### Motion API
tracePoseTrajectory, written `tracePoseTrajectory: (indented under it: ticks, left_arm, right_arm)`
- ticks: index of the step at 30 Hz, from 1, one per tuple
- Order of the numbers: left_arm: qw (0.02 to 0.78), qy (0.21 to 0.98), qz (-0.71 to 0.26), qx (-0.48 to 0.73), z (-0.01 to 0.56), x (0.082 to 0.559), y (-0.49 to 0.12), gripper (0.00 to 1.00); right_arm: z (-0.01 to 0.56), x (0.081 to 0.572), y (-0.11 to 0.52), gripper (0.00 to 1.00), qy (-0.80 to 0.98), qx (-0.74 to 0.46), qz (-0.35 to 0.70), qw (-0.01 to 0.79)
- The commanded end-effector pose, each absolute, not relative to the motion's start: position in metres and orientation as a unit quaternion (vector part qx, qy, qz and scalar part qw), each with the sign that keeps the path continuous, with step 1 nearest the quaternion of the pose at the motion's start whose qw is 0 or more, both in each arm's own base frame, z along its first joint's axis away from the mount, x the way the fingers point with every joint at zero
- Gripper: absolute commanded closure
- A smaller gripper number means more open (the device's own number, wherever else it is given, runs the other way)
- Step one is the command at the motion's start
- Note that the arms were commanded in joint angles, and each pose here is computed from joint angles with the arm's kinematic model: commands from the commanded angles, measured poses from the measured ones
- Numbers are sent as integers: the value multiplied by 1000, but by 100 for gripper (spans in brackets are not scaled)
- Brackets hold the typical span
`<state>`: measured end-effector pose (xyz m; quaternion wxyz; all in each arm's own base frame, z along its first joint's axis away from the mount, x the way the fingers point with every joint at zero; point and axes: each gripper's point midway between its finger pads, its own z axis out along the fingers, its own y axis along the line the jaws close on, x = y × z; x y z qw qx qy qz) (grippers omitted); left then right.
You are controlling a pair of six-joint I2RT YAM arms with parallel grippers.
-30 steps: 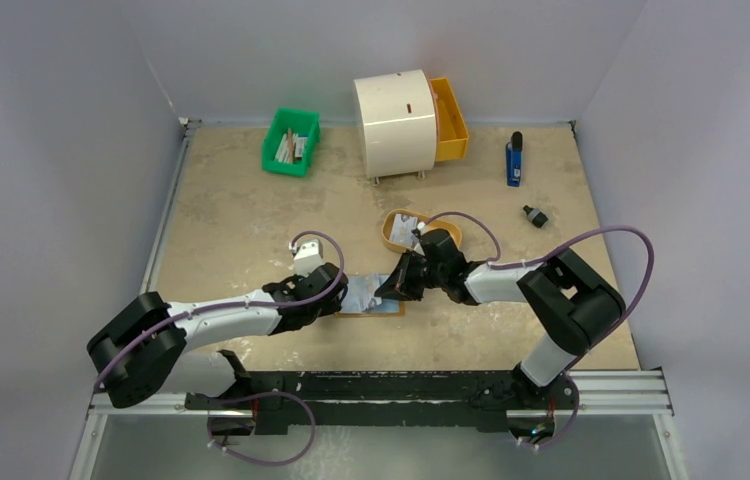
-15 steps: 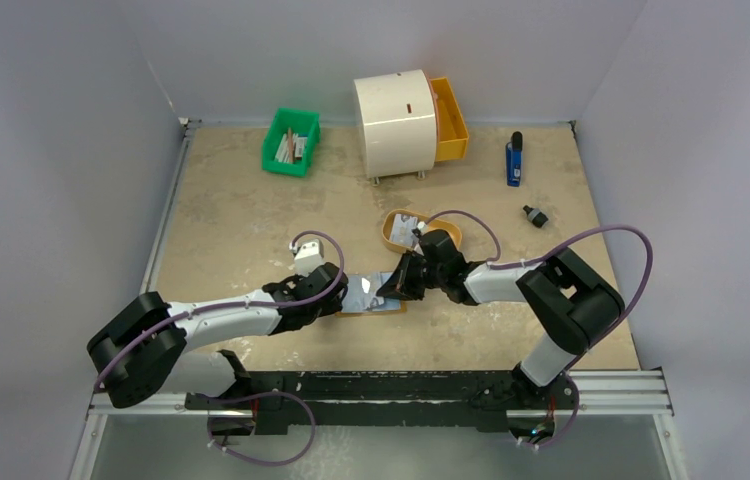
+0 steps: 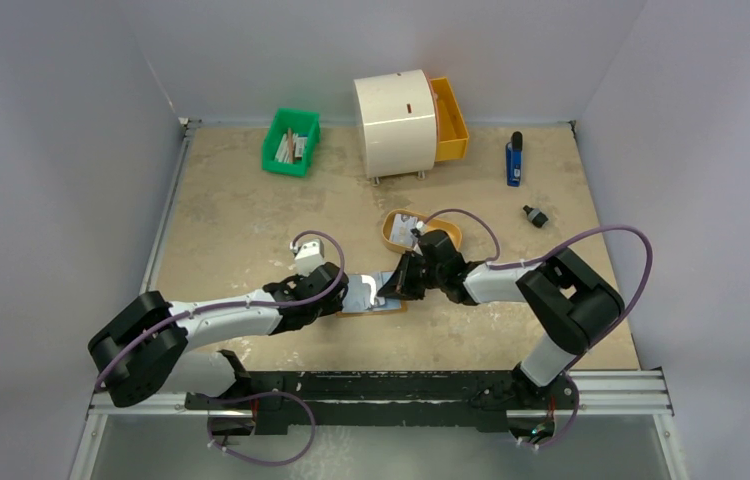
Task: Put the credit cards into the card holder
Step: Insert the credit card into the card holder.
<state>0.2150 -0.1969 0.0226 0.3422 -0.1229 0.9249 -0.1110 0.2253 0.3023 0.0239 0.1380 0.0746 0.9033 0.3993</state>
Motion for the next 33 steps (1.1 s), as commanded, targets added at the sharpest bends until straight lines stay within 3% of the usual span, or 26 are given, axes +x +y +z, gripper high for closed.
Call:
tracePoseTrajectory:
  ticks: [1,22,28,33]
  left_arm:
    - [342,919,-140,-136,25,218,-209,68]
    - [340,918,-147,-138,24,216,-210,68]
    - [342,918,-147,-139,25,217,-210,68]
    - [343,917,-147,-138,26,217,-210,68]
  right_arm:
    - [12,225,304,100,915,63,373,136]
    - [27,217,334,100,910,17,399,111]
    - [32,216,336,68,910,6,399,115]
    - [31,218,336,60,914,0,389,115]
